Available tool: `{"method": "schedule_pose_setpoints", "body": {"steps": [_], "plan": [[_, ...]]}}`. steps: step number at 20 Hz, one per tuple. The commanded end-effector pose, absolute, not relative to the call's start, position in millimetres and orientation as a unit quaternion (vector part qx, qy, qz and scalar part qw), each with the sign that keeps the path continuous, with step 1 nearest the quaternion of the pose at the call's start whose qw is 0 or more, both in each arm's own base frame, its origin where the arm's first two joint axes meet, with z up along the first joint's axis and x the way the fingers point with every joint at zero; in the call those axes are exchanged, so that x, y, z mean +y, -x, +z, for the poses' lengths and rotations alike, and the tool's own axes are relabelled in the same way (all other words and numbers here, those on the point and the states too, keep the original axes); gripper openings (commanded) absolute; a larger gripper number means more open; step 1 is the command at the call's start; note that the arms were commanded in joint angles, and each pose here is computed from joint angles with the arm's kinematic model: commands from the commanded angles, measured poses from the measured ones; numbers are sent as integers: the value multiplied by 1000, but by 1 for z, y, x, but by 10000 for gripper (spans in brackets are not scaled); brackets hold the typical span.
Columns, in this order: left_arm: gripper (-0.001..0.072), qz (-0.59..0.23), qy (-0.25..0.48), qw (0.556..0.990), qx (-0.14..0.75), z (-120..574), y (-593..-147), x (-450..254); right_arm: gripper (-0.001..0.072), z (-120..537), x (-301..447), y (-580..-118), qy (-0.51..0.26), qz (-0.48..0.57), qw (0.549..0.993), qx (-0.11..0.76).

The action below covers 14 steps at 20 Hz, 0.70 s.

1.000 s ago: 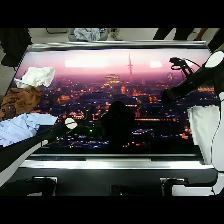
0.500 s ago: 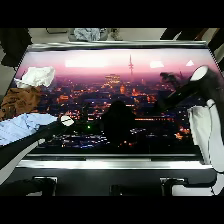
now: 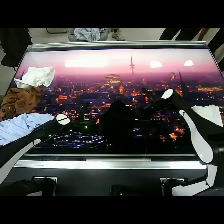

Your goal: Fold the shirts.

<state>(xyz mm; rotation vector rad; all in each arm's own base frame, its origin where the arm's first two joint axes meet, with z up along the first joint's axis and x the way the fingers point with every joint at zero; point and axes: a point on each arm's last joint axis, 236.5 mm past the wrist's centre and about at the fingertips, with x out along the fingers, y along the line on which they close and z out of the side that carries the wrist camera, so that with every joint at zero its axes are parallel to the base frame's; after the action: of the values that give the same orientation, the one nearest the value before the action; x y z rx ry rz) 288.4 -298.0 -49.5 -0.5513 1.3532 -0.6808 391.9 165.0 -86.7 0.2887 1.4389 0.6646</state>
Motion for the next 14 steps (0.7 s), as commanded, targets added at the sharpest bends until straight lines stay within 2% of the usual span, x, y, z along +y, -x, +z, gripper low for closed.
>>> {"method": "schedule_pose_setpoints", "body": {"steps": [1,2,4,5,6,8,10,14], "plan": [[31,-309,245,687,610,-49,-284,-298,673,-97,193,-411,-181,266,710,626],[31,-310,245,685,612,-48,-283,-298,670,-97,201,-413,-184,262,714,623],[31,-313,244,682,614,-48,-281,-299,528,-97,217,-411,-184,264,715,620],[31,-313,244,682,614,-47,-281,-299,269,-97,224,-409,-178,269,717,618],[31,-314,244,684,612,-46,-281,-299,41,-97,228,-408,-172,273,717,618],[31,-323,241,687,605,-39,-283,-295,33,-93,223,-413,-139,296,730,600],[30,-335,235,699,586,-22,-290,-283,32,-77,205,-421,-75,309,749,581],[29,-335,212,768,503,50,-323,-227,30,22,121,-465,89,248,836,481]]}}
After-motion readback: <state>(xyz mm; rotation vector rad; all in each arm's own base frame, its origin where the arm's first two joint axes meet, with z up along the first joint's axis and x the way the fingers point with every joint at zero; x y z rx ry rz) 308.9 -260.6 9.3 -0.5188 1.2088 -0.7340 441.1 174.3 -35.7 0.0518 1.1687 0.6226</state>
